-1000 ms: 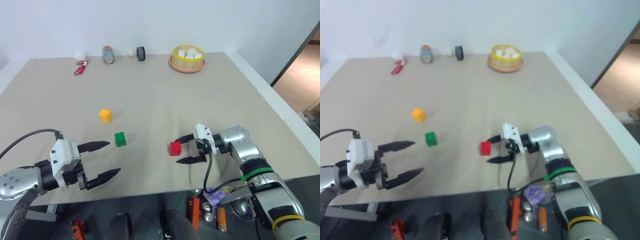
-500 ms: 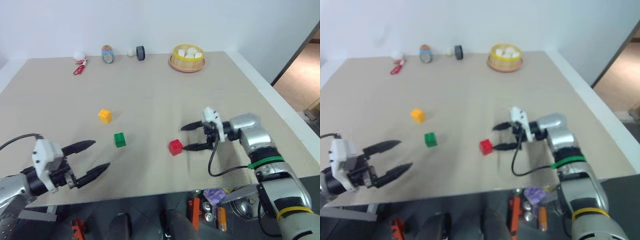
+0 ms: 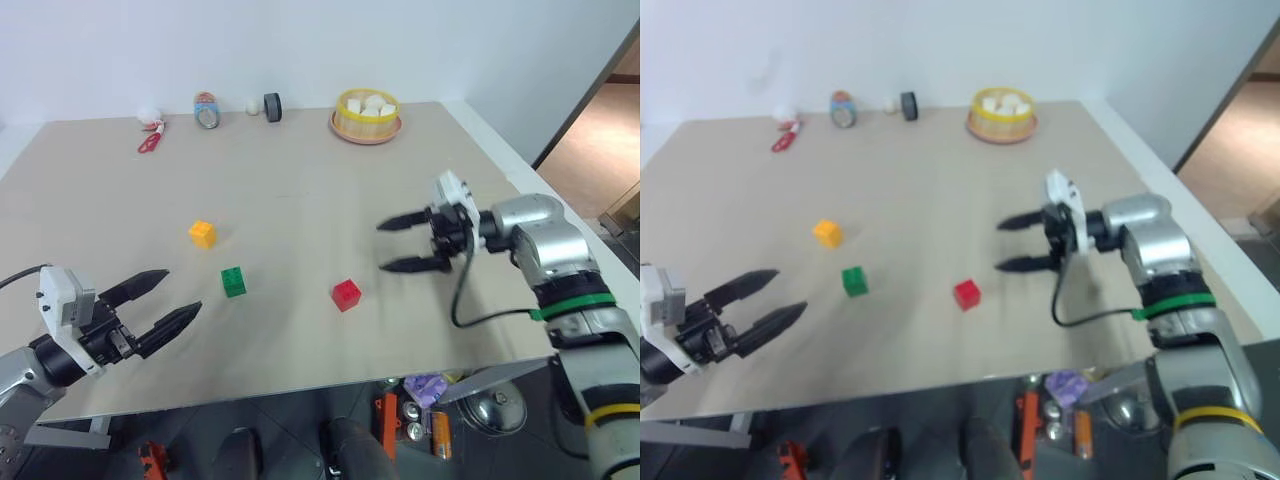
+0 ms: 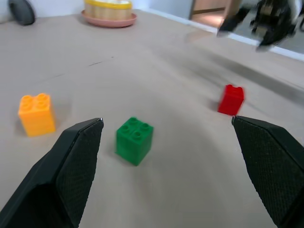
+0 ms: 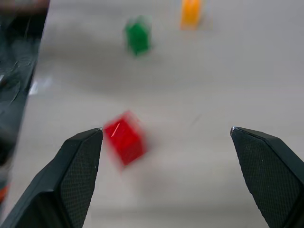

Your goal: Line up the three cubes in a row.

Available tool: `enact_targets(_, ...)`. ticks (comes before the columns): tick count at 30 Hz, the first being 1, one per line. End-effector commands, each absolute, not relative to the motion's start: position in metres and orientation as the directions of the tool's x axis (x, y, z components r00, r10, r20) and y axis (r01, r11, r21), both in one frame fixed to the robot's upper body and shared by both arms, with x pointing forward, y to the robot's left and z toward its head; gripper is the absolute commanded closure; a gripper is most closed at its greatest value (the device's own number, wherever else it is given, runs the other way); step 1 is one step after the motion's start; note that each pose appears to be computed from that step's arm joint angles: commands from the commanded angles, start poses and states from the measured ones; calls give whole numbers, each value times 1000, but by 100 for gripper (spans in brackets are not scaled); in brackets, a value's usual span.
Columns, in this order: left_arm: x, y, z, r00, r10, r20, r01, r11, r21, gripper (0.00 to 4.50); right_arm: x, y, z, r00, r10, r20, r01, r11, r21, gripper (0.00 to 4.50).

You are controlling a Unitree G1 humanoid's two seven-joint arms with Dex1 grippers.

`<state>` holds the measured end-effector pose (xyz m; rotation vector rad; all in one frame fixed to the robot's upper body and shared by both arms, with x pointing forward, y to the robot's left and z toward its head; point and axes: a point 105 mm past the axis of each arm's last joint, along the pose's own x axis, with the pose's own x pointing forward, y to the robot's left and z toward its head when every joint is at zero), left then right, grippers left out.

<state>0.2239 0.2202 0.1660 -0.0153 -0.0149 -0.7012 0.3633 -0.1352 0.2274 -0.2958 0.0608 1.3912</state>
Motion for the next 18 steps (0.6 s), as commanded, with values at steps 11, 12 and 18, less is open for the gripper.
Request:
enact_targets(11, 224, 213, 156, 752, -659, 13, 659, 752, 5, 0, 347, -133, 242, 150, 972, -179, -979, 122, -162, 4)
enact_targets(12, 224, 213, 156, 751, -660, 12, 660, 751, 5, 0, 346, -133, 242, 150, 973, -178, -980, 122, -158, 4)
enact_targets(18, 224, 215, 152, 746, -665, -3, 666, 746, 6, 0, 344, -134, 238, 147, 971, -188, -981, 119, -151, 4)
